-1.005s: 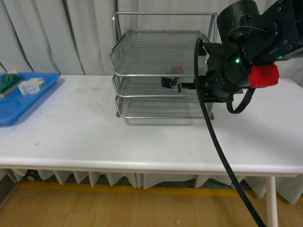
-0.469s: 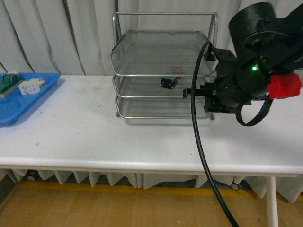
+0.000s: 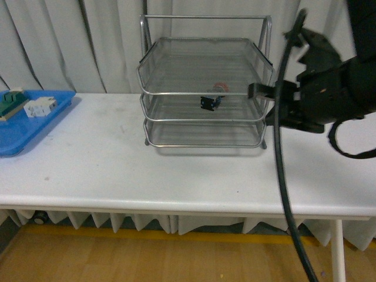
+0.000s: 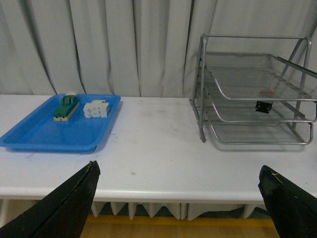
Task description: Place button on rack with both arms
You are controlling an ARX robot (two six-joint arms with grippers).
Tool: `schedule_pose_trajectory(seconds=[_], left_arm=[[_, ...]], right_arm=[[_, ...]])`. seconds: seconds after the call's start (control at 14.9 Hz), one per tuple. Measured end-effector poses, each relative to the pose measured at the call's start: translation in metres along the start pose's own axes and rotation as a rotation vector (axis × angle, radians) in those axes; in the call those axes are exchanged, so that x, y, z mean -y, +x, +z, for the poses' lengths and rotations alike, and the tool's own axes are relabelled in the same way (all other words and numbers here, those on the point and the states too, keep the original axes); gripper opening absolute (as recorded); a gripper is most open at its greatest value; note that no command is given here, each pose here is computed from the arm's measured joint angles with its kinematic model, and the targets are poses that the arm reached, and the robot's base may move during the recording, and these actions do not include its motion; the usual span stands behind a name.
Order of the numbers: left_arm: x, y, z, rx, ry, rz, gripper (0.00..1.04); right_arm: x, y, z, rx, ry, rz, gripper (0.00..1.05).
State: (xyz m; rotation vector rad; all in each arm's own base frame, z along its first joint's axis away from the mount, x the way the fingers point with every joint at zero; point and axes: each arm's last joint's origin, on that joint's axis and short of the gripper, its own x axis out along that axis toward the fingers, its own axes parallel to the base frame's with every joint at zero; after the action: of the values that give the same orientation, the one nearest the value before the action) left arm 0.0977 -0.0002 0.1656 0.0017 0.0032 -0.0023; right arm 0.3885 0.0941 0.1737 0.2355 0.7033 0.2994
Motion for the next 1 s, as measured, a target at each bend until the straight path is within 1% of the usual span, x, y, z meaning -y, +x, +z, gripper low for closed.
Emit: schedule_pose_trajectory(seconds=[0.07,0.13,0.27,0.4,0.47,0.54,0.6,0.67,0.74,0.8,0.87,1.0], left_arm=[[0.000,0.000,0.000,0.000,0.000,0.000,0.98],[0.000,0.000,0.000,0.000,0.000,0.000,0.98],[0.000,0.000,0.000,0.000,0.000,0.000,0.98],[0.000,0.000,0.000,0.000,0.000,0.000,0.98],[0.000,0.000,0.000,0.000,0.000,0.000,0.98],[0.000,0.000,0.000,0.000,0.000,0.000,0.98],[0.000,0.000,0.000,0.000,0.000,-0.001,0.98],[0.000,0.000,0.000,0.000,0.000,0.000,0.98],[0.000,0.000,0.000,0.000,0.000,0.000,0.98],[0.000,0.000,0.000,0.000,0.000,0.000,0.98],[0.000,0.000,0.000,0.000,0.000,0.000,0.98],[0.000,0.000,0.000,0.000,0.000,0.000,0.98]], right_arm=[[0.005,-0.025,-0.001,0.050,0.045,0.021,0.02],[0.012,-0.049,-0.003,0.099,0.080,0.016,0.02],[0.027,-0.109,-0.016,0.189,0.141,-0.014,0.02],[0.038,-0.154,-0.026,0.274,0.161,-0.047,0.02],[0.039,-0.170,-0.027,0.390,0.106,-0.072,0.02],[0.036,-0.184,-0.031,0.565,0.019,-0.157,0.02],[0.031,-0.204,-0.047,0.675,-0.097,-0.239,0.02],[0.029,-0.215,-0.061,0.670,-0.141,-0.264,0.02],[0.025,-0.233,-0.087,0.646,-0.192,-0.293,0.02],[0.021,-0.254,-0.117,0.734,-0.230,-0.293,0.02],[0.028,-0.242,-0.138,0.685,-0.225,-0.300,0.02],[0.028,-0.242,-0.144,0.699,-0.228,-0.298,0.02]])
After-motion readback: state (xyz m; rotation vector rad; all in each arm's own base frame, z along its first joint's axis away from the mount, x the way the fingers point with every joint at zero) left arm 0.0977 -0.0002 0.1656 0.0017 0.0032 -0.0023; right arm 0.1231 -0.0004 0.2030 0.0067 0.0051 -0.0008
